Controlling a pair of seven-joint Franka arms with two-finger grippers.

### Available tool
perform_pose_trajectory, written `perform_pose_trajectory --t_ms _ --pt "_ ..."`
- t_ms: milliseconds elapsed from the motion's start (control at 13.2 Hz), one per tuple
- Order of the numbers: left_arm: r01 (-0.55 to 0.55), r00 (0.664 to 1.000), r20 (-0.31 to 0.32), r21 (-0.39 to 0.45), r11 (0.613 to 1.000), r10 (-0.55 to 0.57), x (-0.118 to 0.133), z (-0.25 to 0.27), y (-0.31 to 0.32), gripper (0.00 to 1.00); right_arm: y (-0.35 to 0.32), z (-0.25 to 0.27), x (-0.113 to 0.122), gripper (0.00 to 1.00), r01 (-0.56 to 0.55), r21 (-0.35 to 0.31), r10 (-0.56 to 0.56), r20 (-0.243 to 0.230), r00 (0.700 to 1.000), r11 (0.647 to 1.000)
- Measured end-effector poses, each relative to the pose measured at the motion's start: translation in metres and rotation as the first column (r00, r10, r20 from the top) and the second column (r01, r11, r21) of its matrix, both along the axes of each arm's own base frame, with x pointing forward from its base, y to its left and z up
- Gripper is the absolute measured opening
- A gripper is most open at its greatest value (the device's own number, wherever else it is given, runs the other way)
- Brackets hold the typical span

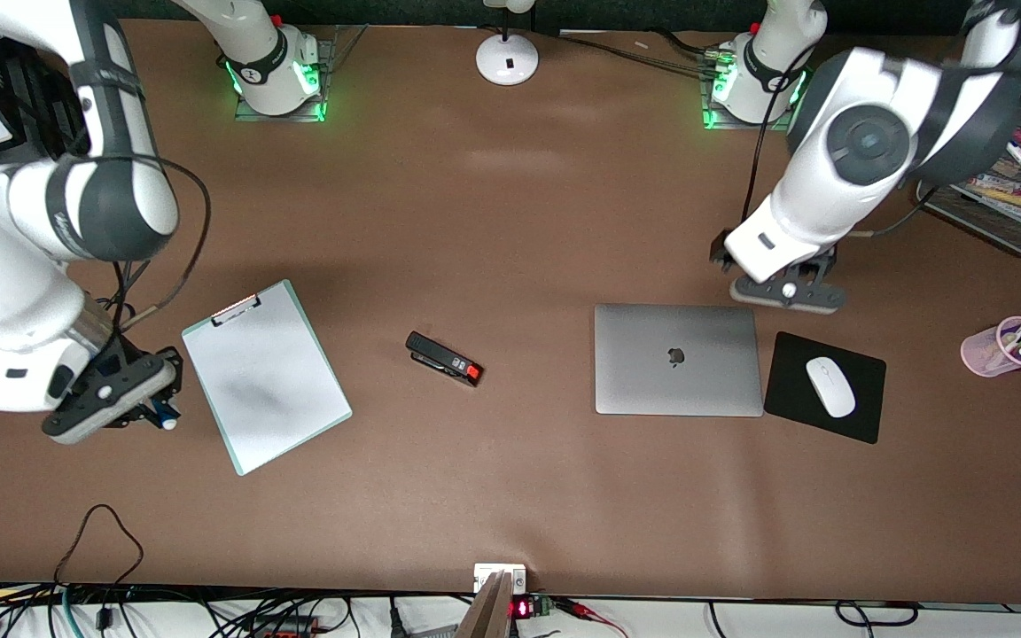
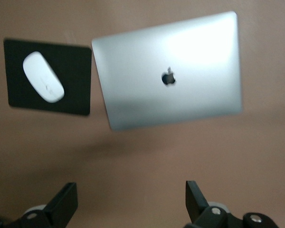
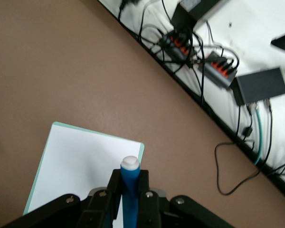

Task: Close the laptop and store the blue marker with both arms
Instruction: 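Carry the marker toward the blue cup while the left gripper withdraws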

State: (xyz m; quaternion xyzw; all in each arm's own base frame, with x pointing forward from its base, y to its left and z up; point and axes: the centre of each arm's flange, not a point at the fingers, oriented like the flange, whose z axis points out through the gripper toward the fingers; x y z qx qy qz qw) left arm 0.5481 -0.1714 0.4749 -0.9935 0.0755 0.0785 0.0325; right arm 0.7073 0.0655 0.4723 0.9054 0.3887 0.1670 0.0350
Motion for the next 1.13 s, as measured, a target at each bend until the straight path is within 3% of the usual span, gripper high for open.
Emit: perform_pose_trajectory --t_ms 151,454,908,1134 --pt "-0.017 0.999 -0.042 -0.017 1.000 0.017 -0.003 0.043 0.015 1.00 -0.017 0.015 -0.005 0.18 -0.052 0.040 0.052 0.010 0.999 0.998" --pt "-0.033 0.997 -0.074 -0.011 0.999 0.033 -0.007 0.088 0.028 1.00 -0.069 0.011 -0.020 0.18 -0.124 0.213 0.135 -0.041 0.990 0.969" --pt "-0.069 0.992 -0.103 -0.008 0.998 0.068 -0.004 0.096 0.062 1.00 -0.138 0.001 -0.038 0.18 -0.204 0.476 0.233 -0.002 0.973 0.855" --pt "-0.083 0.992 -0.100 -0.017 0.996 0.081 -0.002 0.098 0.078 1.00 -0.177 -0.007 -0.053 0.18 -0.207 0.561 0.254 -0.005 0.967 0.802"
